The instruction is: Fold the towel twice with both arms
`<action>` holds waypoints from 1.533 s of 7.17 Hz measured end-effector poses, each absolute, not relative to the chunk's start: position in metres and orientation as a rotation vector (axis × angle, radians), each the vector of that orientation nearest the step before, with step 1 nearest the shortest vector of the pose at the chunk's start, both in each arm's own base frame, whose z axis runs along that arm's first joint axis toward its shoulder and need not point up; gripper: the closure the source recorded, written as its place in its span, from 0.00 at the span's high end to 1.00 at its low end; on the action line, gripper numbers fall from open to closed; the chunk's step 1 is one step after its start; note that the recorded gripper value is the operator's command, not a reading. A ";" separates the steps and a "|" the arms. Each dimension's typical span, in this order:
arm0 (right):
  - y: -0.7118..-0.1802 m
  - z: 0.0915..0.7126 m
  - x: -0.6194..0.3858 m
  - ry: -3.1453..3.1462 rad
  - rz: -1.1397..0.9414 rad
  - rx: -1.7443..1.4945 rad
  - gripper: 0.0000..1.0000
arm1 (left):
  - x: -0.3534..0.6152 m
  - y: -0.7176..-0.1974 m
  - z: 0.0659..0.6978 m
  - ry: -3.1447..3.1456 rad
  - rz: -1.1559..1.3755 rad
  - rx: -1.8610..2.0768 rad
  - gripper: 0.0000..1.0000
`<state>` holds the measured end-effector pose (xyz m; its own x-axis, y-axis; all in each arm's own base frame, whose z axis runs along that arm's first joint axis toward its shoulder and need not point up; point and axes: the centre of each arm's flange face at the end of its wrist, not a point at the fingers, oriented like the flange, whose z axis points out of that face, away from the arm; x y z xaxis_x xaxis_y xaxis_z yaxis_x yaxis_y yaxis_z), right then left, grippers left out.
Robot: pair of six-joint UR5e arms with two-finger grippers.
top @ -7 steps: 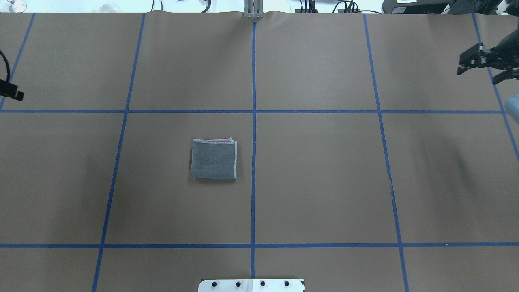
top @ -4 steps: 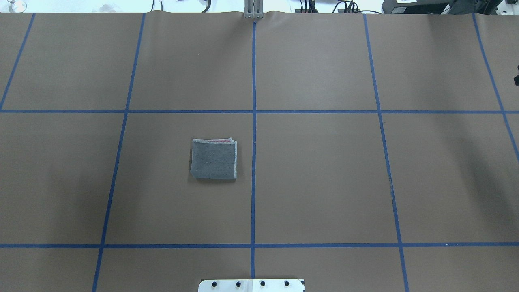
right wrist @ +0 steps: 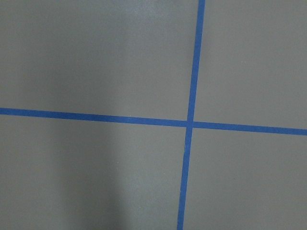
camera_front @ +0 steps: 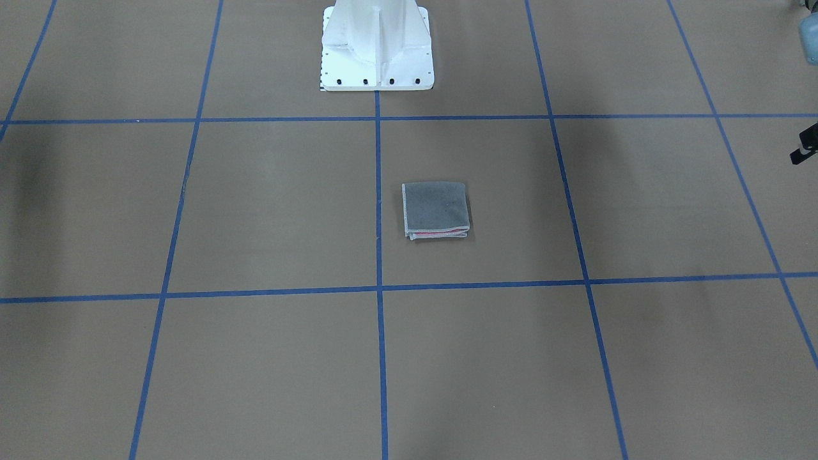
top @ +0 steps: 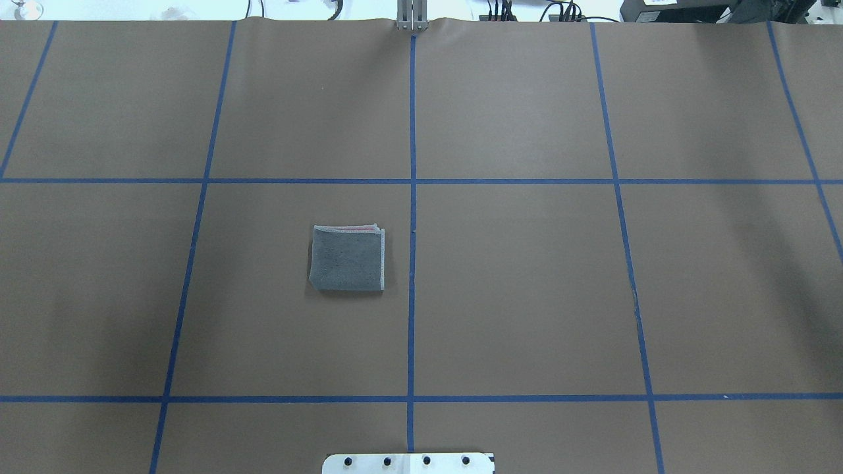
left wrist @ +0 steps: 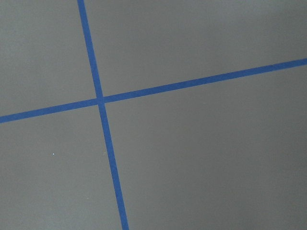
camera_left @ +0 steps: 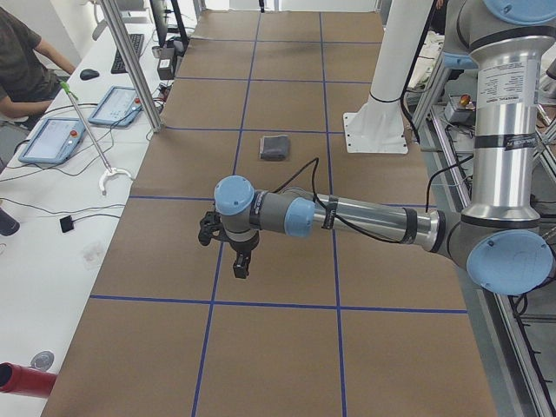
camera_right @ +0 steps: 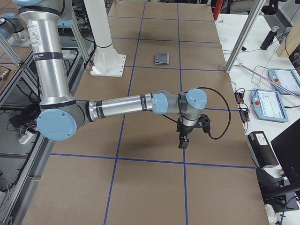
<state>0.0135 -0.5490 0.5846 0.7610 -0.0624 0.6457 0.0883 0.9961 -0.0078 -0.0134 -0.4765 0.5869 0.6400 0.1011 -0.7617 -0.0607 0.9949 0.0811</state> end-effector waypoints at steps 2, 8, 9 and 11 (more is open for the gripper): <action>-0.540 0.593 0.015 -0.720 -0.075 -0.049 1.00 | -0.033 -0.465 0.579 0.907 0.046 0.048 1.00; -0.481 0.586 0.051 -0.745 -0.015 -0.006 1.00 | -0.047 -0.422 0.582 0.810 0.028 0.053 1.00; -0.472 0.586 0.069 -0.784 0.030 0.003 1.00 | -0.046 -0.428 0.578 0.810 0.030 0.060 1.00; -0.456 0.593 0.083 -0.816 0.068 0.002 1.00 | -0.046 -0.427 0.570 0.811 0.036 0.075 1.00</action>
